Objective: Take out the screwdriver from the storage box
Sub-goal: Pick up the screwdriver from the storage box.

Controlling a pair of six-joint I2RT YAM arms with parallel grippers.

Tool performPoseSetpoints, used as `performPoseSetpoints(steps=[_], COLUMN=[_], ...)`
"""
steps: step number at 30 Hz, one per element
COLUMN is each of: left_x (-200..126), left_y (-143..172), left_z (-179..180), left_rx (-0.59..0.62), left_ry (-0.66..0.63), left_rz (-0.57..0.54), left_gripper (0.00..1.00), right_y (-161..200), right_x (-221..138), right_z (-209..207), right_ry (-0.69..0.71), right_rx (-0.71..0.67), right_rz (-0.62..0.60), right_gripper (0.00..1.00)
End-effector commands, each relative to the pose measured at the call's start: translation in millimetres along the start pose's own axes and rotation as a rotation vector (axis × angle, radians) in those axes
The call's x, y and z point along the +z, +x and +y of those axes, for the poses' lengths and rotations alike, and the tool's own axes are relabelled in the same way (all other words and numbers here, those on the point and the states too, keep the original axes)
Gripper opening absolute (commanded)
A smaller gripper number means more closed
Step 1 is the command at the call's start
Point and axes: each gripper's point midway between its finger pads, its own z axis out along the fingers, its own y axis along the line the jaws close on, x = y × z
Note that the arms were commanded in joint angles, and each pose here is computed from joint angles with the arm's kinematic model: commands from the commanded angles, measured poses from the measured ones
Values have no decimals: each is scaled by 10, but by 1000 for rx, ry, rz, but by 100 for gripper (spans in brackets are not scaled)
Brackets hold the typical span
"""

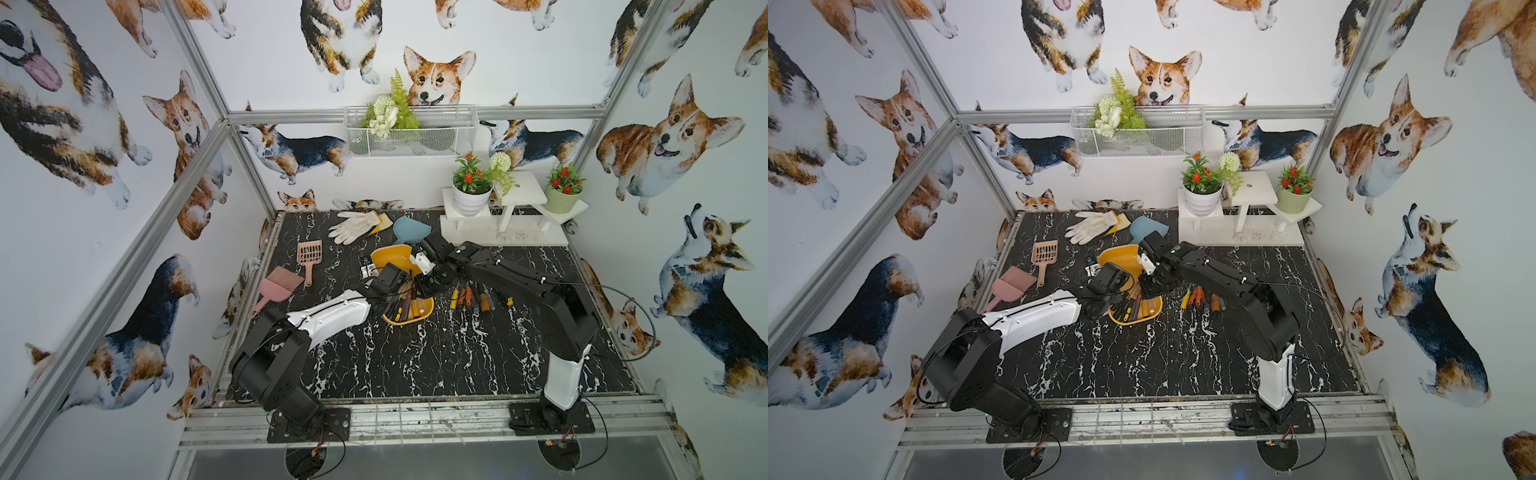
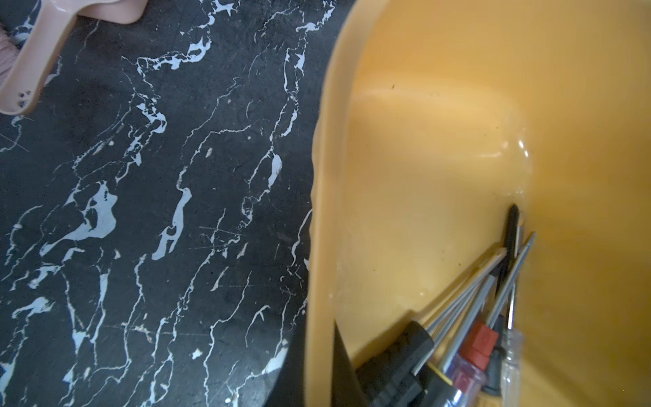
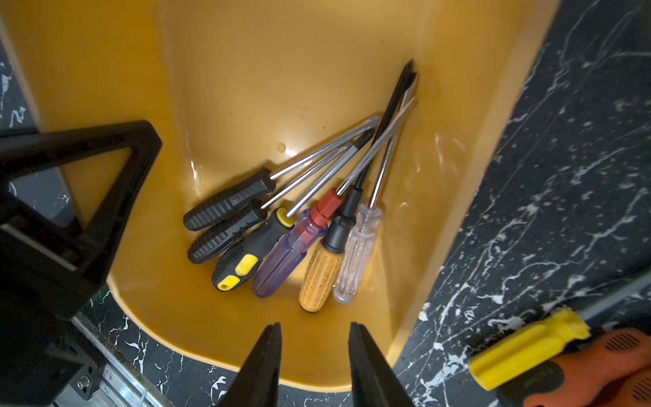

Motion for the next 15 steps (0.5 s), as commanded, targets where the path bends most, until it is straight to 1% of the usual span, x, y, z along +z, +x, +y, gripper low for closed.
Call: performPoseSetpoints(steps=[1, 15], left_x=[-6, -17], left_y=[-62, -99], left_z=[-62, -96], left_rx=[-24, -22], left_ry=[25, 32], left_rz=[-24, -30], left_gripper=[0, 0], right_y=[93, 216], right_x=[79, 362], right_z=[38, -26], right_ry=[2, 32], right_rx=[4, 27], right_rz=[46, 117], right_gripper=[38, 40])
